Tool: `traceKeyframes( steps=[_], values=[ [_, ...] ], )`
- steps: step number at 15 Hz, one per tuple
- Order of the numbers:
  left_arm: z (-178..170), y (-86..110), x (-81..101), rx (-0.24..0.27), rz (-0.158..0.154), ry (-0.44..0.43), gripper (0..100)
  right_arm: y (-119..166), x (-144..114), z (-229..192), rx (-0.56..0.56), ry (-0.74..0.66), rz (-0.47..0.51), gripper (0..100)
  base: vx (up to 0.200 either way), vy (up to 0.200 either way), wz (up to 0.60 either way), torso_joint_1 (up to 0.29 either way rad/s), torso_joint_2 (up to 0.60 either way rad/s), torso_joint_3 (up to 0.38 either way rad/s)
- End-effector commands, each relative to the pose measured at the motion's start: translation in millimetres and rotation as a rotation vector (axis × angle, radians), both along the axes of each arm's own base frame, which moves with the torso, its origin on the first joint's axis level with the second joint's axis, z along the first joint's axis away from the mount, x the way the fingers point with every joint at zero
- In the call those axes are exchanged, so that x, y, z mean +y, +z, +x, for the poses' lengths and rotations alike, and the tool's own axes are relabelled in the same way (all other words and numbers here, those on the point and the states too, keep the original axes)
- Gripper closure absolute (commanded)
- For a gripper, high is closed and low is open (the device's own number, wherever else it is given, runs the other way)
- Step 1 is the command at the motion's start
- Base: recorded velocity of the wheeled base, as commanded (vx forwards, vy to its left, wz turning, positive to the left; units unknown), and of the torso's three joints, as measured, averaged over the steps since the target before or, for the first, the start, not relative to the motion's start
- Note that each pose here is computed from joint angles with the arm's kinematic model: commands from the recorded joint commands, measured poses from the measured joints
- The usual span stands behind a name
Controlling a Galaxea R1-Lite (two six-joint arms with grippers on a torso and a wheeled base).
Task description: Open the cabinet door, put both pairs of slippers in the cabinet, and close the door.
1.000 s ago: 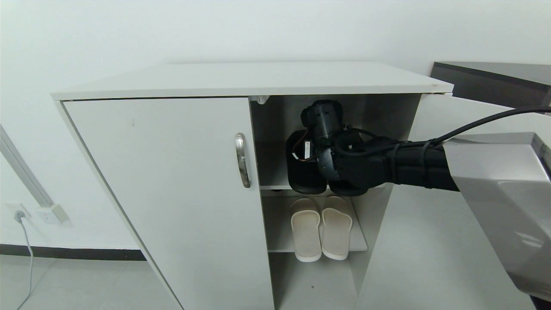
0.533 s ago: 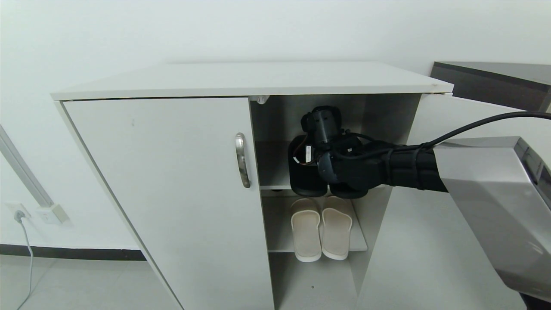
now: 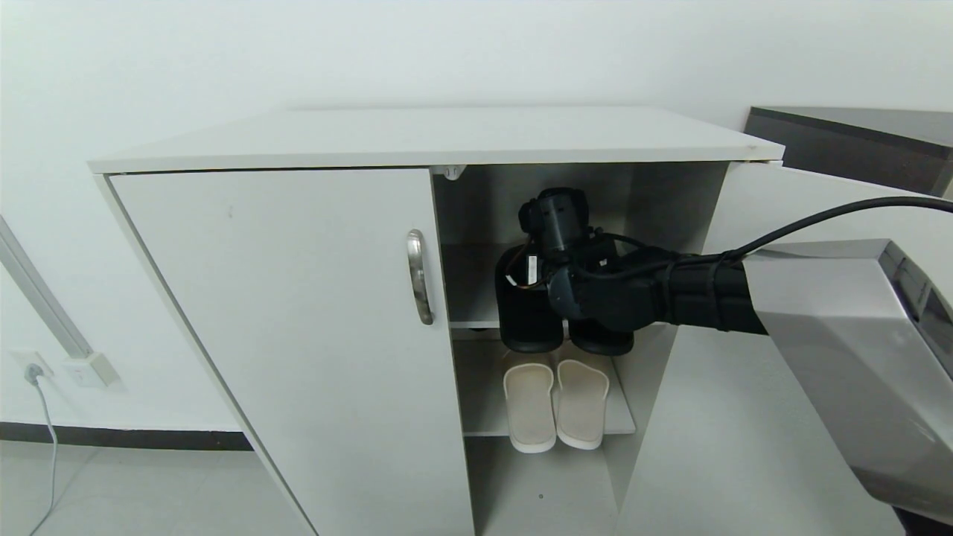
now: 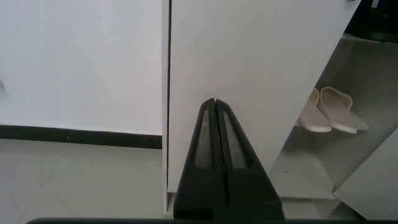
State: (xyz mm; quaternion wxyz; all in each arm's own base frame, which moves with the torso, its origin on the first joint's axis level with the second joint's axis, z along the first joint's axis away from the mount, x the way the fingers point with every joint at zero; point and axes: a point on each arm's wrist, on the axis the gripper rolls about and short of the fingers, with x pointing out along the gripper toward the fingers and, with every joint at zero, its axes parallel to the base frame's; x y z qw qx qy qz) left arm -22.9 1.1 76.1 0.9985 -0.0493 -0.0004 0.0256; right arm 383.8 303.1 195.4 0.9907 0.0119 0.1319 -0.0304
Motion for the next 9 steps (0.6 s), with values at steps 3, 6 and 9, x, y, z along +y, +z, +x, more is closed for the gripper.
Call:
traceKeyframes(
  steps=[3,6,9],
  values=[
    [0.1,0.0,0.0,0.001,-0.003,0.001,100,1.0,0.0,-2.8,0.003,0.004,-0.003,0,0.0,0.0,0.0,0.0,0.0,0.0],
    [0.1,0.0,0.0,0.001,-0.003,0.001,100,3.5,-0.6,-11.4,0.012,0.012,-0.008,0,0.0,0.0,0.0,0.0,0.0,0.0],
    [0.1,0.0,0.0,0.001,-0.003,0.001,100,-0.2,-2.8,-16.2,0.029,0.011,-0.009,0,0.0,0.0,0.0,0.0,0.0,0.0]
  ],
)
